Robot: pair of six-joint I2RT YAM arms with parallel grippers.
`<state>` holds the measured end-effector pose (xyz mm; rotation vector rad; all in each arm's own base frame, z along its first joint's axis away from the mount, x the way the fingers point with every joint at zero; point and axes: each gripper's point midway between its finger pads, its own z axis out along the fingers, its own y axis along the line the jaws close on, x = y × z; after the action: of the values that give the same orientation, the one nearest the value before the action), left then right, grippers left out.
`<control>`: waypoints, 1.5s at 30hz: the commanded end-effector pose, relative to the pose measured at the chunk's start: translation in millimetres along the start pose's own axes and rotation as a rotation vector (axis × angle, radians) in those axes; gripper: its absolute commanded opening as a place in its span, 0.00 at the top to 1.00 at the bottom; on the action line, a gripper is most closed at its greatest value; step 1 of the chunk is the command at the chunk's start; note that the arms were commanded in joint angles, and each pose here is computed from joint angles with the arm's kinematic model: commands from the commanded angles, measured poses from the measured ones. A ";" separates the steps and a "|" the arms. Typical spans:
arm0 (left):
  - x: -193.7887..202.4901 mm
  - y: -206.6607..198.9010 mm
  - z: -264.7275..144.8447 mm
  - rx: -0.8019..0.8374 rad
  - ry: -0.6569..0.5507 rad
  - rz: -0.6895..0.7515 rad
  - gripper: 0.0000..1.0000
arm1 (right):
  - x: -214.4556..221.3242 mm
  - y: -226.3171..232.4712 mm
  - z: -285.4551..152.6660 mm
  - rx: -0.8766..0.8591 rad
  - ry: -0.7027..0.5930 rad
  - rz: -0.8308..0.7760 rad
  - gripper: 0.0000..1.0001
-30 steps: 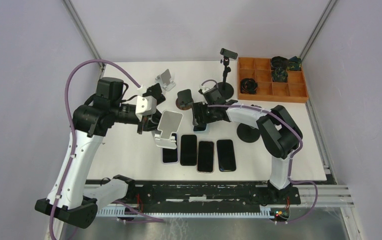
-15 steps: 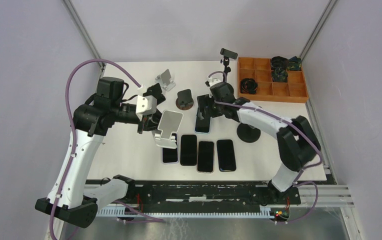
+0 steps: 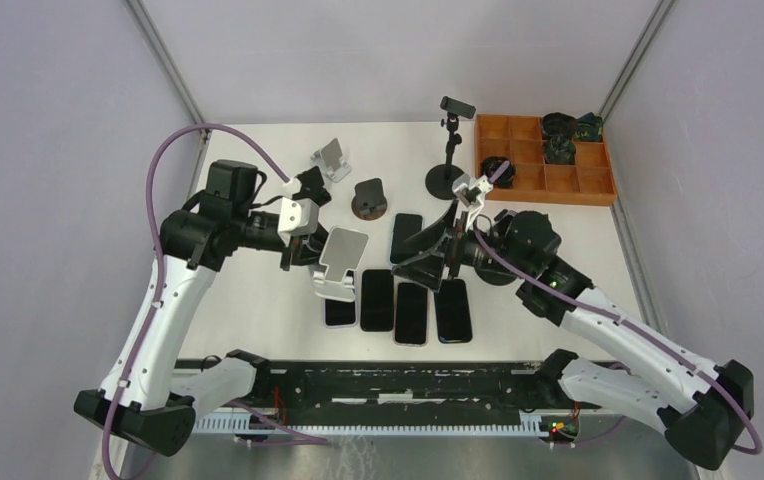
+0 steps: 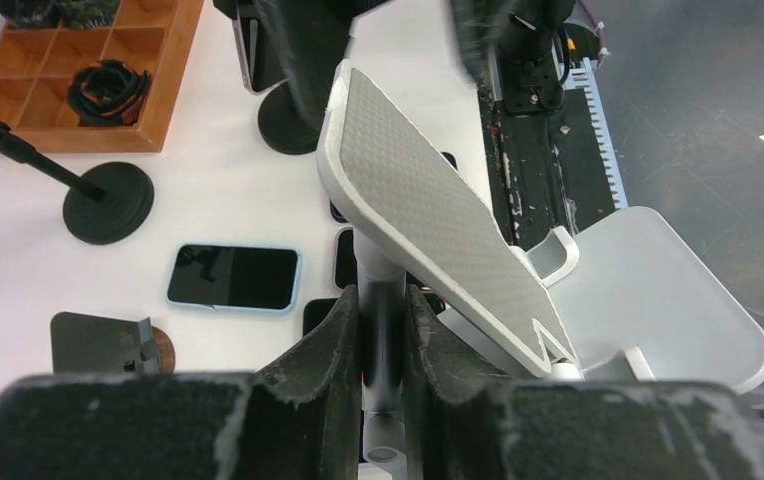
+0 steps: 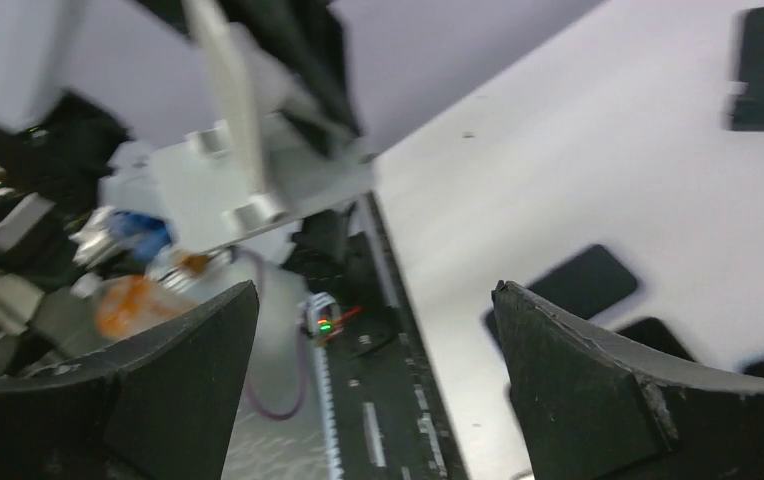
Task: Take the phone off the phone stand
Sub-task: Place the phone at the center of the board, then place the phone stand at the center of the board.
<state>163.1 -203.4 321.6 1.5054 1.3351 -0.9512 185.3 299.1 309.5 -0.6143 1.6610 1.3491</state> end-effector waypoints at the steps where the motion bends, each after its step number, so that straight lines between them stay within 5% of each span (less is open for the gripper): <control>1: -22.4 1.9 0.7 0.025 -0.083 0.131 0.98 | -10.8 70.4 1.7 -0.274 -0.067 0.045 0.07; 19: -35.3 -3.9 -5.7 0.006 -0.097 0.193 0.98 | -30.0 111.6 47.3 -0.399 -0.171 0.143 0.27; 37: -23.2 1.8 -9.6 -0.050 -0.035 0.314 0.98 | -36.9 134.6 37.9 -0.539 -0.241 0.293 1.00; 45: -19.4 6.0 -10.1 -0.063 -0.015 0.349 0.98 | -27.7 127.1 40.8 -0.472 -0.215 0.240 1.00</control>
<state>154.1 -201.3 338.9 1.5846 1.1084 -0.7996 118.5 380.3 373.9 -0.4989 1.3786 1.9494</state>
